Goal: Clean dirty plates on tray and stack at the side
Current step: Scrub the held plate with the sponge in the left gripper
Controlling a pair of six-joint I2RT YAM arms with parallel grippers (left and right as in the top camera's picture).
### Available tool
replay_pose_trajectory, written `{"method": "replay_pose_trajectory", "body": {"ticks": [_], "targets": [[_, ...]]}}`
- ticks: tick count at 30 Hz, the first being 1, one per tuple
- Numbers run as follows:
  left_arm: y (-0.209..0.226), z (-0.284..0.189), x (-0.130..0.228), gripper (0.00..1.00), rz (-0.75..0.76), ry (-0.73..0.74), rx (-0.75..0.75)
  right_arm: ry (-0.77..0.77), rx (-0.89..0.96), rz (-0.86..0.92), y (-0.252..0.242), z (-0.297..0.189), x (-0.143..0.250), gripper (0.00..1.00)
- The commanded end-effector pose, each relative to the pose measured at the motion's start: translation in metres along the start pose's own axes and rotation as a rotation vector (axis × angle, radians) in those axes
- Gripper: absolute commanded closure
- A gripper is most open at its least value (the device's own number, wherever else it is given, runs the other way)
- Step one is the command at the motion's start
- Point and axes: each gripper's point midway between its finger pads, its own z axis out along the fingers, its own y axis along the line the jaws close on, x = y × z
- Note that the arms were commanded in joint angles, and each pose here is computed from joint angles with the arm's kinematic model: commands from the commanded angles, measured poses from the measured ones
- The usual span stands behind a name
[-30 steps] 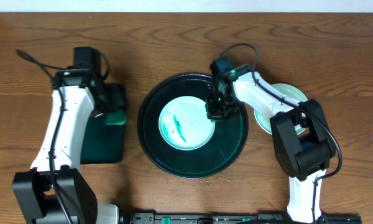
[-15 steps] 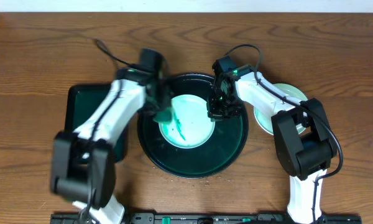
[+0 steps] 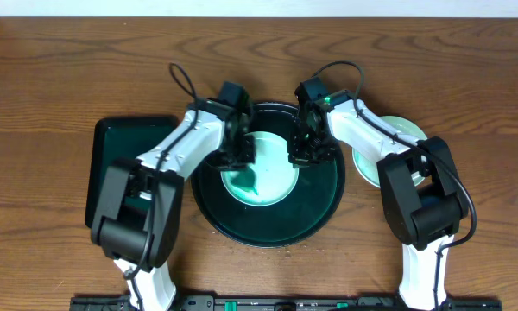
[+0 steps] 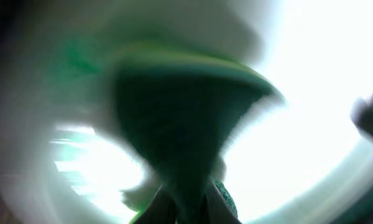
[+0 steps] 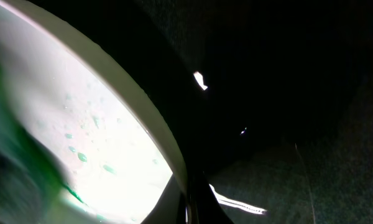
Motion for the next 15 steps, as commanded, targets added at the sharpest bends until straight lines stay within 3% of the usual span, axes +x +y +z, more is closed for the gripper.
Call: {"method": "replay_pose_trajectory", "body": {"ticks": [1, 5, 12, 15], "targets": [[-0.055, 0.013, 0.039, 0.93, 0.224, 0.146, 0.236, 0.0, 0.032, 0.029, -0.01, 0.006, 0.0, 0.99], [-0.043, 0.019, 0.032, 0.93, 0.227, 0.111, 0.13, 0.001, 0.033, 0.029, -0.01, 0.006, 0.0, 0.99], [0.056, 0.003, -0.013, 0.93, -0.078, -0.11, -0.368, 0.004, 0.026, 0.018, -0.009, 0.006, 0.0, 0.99], [0.087, -0.012, -0.022, 0.93, -0.187, -0.193, -0.511, 0.005, 0.026, 0.018, -0.009, 0.006, 0.0, 0.99]]}}
